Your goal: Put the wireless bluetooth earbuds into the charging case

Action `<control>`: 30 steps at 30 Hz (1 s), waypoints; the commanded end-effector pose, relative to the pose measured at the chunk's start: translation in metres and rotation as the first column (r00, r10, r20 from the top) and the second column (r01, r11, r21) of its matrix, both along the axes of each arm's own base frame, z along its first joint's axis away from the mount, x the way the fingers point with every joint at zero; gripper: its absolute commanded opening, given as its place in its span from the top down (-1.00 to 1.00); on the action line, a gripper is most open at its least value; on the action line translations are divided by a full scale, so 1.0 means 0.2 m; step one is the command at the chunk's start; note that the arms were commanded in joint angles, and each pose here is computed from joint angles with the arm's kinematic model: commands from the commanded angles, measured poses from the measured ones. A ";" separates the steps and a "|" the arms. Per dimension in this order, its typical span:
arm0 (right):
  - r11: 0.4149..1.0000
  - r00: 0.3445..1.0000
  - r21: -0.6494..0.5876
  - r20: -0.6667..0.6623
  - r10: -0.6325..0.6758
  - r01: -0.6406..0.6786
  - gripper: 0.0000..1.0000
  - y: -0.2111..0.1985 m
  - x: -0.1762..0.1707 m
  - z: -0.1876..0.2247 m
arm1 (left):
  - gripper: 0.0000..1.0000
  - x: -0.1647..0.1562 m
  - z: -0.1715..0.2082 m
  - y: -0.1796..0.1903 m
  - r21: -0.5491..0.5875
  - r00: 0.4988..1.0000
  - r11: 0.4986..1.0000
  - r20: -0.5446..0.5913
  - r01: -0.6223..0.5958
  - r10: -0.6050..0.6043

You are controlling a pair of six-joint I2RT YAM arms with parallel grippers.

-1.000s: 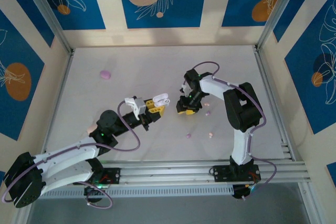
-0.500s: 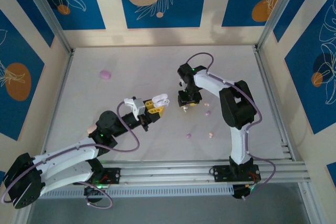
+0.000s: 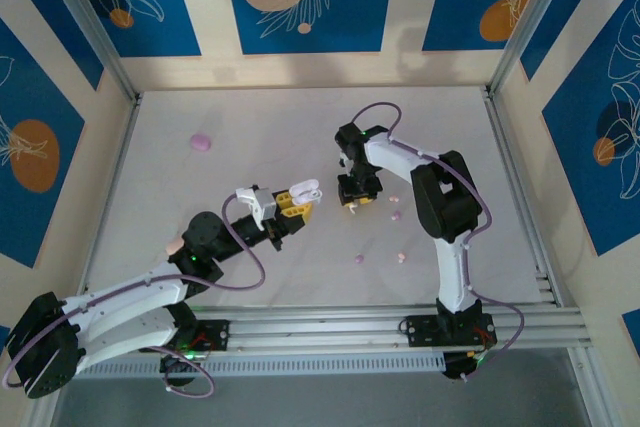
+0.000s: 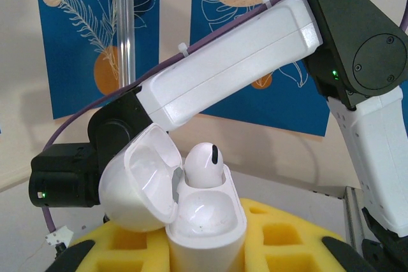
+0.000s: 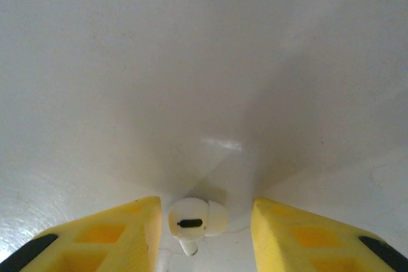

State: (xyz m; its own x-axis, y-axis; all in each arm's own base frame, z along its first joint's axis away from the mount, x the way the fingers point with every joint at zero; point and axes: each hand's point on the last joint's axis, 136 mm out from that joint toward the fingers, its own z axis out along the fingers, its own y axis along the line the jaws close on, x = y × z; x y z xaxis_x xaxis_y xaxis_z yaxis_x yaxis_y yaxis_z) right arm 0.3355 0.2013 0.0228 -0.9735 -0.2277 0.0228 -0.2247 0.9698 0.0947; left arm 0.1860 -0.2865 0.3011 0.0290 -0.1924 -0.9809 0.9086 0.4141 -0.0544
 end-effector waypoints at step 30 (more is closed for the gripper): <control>0.998 0.997 -0.060 -0.060 -0.038 0.034 0.31 -0.01 -0.08 -0.05 | 0.63 -0.03 0.06 0.01 -0.038 0.999 0.999 0.032 0.006 -0.005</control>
